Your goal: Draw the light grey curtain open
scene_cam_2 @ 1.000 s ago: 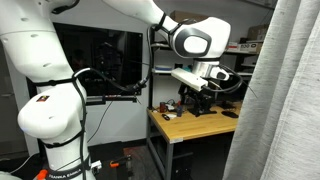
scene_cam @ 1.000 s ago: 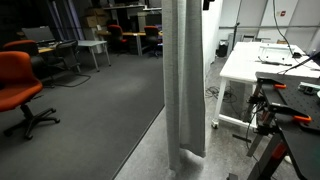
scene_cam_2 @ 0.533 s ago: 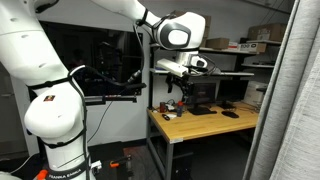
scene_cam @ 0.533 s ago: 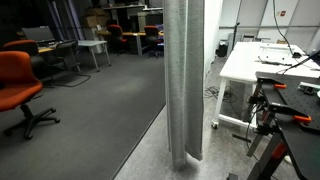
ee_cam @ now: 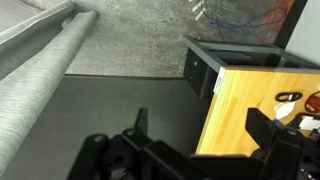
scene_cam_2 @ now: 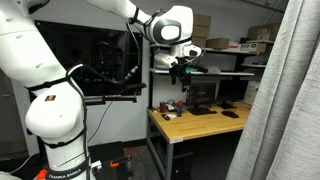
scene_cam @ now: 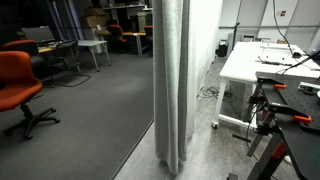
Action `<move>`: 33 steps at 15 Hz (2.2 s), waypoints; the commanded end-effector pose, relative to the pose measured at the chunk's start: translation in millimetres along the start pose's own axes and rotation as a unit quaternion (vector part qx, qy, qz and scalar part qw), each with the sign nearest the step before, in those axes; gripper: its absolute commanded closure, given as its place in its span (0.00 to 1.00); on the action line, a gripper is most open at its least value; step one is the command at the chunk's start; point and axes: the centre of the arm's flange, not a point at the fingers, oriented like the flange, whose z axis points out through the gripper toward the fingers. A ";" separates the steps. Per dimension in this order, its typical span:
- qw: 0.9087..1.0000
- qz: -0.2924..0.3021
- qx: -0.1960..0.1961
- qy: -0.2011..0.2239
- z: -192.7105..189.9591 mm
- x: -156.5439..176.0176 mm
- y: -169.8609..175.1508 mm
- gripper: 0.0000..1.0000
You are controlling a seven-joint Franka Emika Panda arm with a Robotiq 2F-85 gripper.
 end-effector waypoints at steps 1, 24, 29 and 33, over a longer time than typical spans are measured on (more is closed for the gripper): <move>0.997 0.022 -0.053 0.056 -20.9 -22.1 -12.3 0.00; 0.993 0.021 -0.099 -0.062 -23.4 -43.3 -15.3 0.00; 0.993 0.021 -0.099 -0.062 -23.5 -42.7 -15.5 0.00; 0.993 0.021 -0.099 -0.062 -23.5 -42.7 -15.5 0.00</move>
